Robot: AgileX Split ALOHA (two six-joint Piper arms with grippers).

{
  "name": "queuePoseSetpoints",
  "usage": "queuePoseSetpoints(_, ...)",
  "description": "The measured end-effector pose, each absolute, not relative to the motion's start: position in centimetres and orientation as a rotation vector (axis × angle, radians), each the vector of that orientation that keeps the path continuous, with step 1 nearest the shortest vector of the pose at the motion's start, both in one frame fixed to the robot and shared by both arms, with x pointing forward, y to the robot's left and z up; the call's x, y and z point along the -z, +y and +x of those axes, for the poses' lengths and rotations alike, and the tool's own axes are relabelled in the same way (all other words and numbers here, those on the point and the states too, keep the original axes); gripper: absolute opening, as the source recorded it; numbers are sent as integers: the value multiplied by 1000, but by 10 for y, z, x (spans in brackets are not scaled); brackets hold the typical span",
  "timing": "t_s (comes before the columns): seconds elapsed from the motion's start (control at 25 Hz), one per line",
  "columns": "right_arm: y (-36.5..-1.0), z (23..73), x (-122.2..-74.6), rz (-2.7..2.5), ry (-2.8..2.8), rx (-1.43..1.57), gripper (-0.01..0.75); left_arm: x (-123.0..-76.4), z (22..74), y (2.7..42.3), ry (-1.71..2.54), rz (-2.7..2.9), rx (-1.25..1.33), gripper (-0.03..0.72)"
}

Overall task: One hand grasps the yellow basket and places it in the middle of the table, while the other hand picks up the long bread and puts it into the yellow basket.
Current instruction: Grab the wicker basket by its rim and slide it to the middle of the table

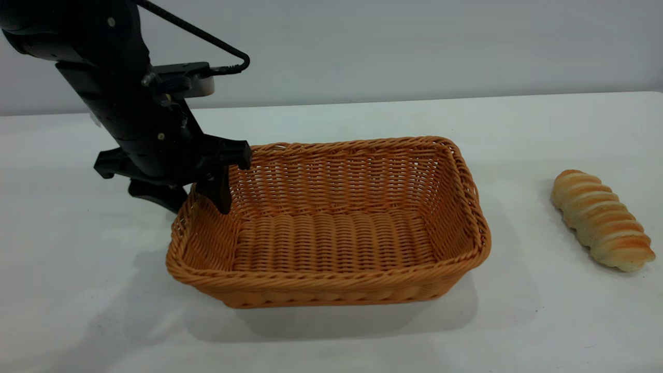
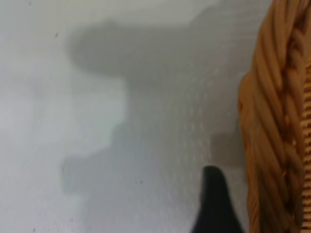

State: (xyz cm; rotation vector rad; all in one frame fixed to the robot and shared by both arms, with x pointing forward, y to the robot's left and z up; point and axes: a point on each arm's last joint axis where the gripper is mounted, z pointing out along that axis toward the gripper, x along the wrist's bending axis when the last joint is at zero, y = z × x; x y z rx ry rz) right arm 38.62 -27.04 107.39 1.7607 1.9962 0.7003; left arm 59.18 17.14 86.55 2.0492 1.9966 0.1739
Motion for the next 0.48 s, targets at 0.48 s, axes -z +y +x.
queuePoseSetpoints(0.48,-259,445,-1038,1725,2060,-648,556,-932,584,177,1909,2050,-266,583)
